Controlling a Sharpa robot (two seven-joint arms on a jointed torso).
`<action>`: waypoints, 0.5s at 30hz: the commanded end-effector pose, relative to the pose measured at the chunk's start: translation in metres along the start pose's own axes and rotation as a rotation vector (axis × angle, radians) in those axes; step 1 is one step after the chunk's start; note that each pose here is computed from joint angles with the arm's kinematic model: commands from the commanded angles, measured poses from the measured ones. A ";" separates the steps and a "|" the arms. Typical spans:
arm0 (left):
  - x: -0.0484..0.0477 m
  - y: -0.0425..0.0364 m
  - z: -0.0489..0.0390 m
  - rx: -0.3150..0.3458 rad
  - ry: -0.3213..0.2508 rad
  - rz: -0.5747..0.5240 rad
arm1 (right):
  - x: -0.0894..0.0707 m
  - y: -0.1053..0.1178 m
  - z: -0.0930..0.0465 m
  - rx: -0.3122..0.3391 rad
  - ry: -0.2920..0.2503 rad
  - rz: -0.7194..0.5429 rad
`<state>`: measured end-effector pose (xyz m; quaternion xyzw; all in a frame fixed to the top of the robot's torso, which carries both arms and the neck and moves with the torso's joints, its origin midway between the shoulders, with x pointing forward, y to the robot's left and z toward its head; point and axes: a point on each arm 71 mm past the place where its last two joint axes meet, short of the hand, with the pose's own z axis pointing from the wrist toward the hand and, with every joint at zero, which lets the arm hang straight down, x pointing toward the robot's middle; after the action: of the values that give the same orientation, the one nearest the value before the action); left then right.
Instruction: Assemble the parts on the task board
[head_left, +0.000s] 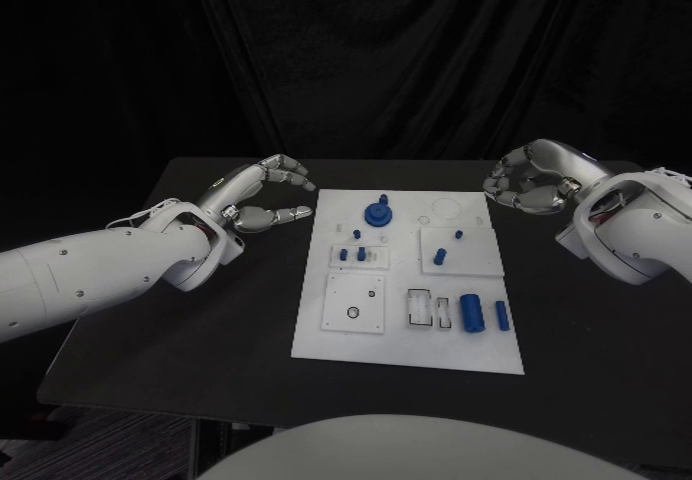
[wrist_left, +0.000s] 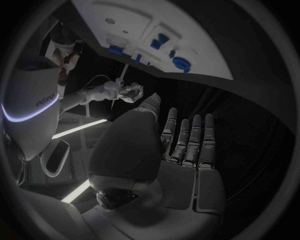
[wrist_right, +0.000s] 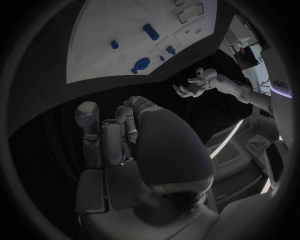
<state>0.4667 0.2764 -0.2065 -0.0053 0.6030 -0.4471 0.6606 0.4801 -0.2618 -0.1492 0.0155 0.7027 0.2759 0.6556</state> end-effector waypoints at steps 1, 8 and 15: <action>-0.0002 -0.0146 -0.0013 0.049 -0.077 -0.389 | 0.002 0.007 0.000 -0.040 0.001 -0.084; 0.0142 -0.0311 0.0027 0.046 -0.067 -0.826 | 0.013 0.005 -0.010 -0.068 0.042 -0.168; 0.0260 -0.0451 0.0009 0.081 -0.039 -1.036 | 0.018 0.002 -0.021 -0.091 0.074 -0.258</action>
<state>0.4430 0.2346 -0.2156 -0.2772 0.5838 -0.6475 0.4038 0.4595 -0.2610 -0.1633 -0.0777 0.7072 0.2476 0.6577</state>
